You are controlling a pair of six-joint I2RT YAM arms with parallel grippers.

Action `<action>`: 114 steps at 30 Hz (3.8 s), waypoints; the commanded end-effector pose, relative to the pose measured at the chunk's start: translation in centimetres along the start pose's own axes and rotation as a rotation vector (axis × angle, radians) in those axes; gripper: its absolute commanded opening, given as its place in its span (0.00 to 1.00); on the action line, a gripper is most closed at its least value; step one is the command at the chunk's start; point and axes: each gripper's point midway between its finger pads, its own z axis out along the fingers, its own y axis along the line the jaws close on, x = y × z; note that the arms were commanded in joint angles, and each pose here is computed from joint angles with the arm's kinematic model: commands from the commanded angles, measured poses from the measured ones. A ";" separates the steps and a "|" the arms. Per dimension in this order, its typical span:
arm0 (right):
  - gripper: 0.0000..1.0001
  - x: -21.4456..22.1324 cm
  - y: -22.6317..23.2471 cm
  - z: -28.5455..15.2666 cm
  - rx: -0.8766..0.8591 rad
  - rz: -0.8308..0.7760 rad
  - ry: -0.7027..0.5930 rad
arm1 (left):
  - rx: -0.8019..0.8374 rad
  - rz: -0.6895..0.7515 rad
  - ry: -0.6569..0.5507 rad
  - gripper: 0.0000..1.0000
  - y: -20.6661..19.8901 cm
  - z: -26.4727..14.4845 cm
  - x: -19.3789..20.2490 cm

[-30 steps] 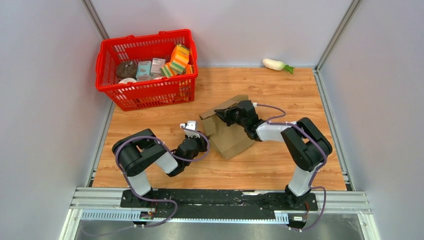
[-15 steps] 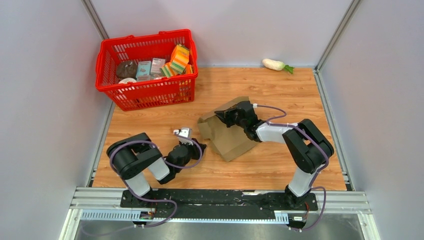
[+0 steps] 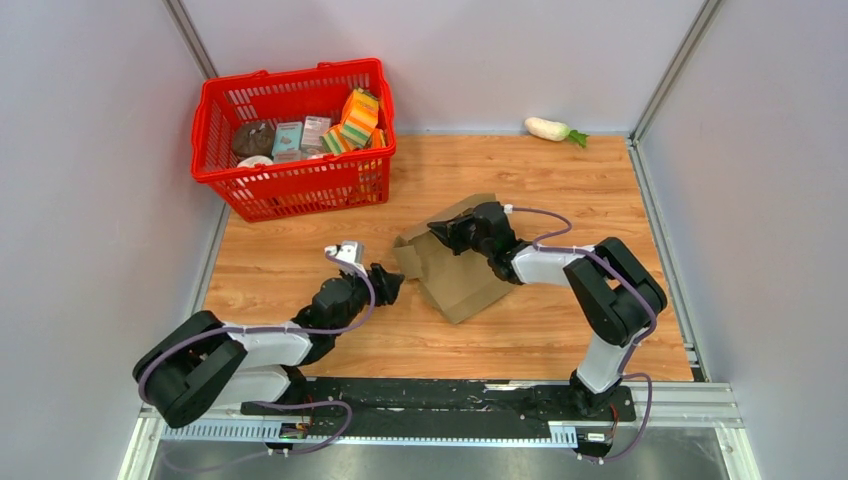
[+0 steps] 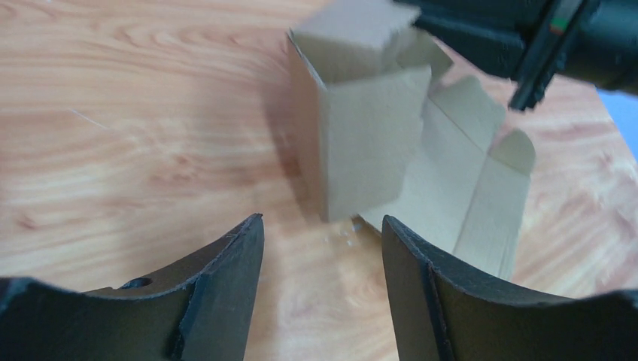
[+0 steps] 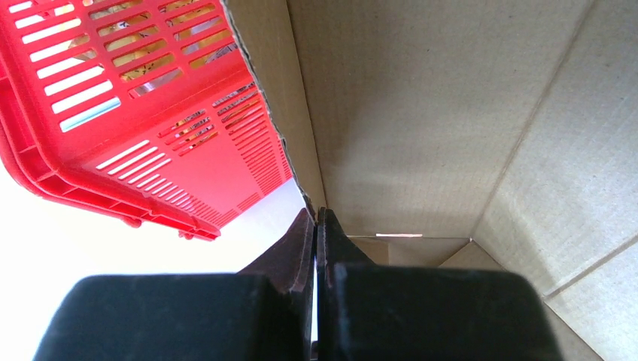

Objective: Fold the paper box

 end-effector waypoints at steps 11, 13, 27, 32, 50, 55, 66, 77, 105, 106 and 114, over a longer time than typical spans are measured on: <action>0.00 0.9 3.2 -0.3 -0.181 -0.113 0.042 | 0.088 0.085 0.050 0.60 -1.4 3.3 -1.6; 0.00 1.2 3.8 -0.6 -0.217 -0.130 0.054 | 0.091 0.085 0.038 0.56 -1.4 3.5 -1.5; 0.00 1.3 1.0 0.1 -0.218 -0.199 0.081 | -0.054 0.165 0.022 0.44 1.4 4.4 -1.0; 0.00 1.0 0.3 0.1 -0.236 -0.248 0.076 | -0.068 0.172 0.030 0.44 2.0 4.4 0.0; 0.00 0.4 -0.4 -1.7 -0.279 -0.210 0.036 | -0.200 0.248 -0.090 0.39 -0.5 6.3 -1.5; 0.00 1.4 -0.2 -1.8 -0.294 -0.159 0.056 | -0.282 0.265 -0.103 0.36 -0.3 6.9 -1.0; 0.00 0.4 -2.7 -2.5 -0.130 -0.114 -0.008 | -0.572 0.265 -0.167 0.44 2.7 6.3 -2.4; 0.00 0.3 -2.9 -3.7 -0.087 -0.141 -0.027 | -0.654 0.288 -0.103 0.03 4.5 6.5 -0.6; 0.78 -3.7 -4.5 -17.0 0.229 -1.356 0.048 | -0.544 0.324 -0.002 0.00 4.5 4.5 1.1; 0.67 -4.3 -5.2 -17.2 0.244 -1.326 0.038 | -0.561 0.315 0.004 0.00 4.8 4.2 1.4; 0.00 -2.3 -4.7 -14.9 0.112 -1.339 0.025 | -0.602 0.289 0.053 0.00 4.7 4.2 1.6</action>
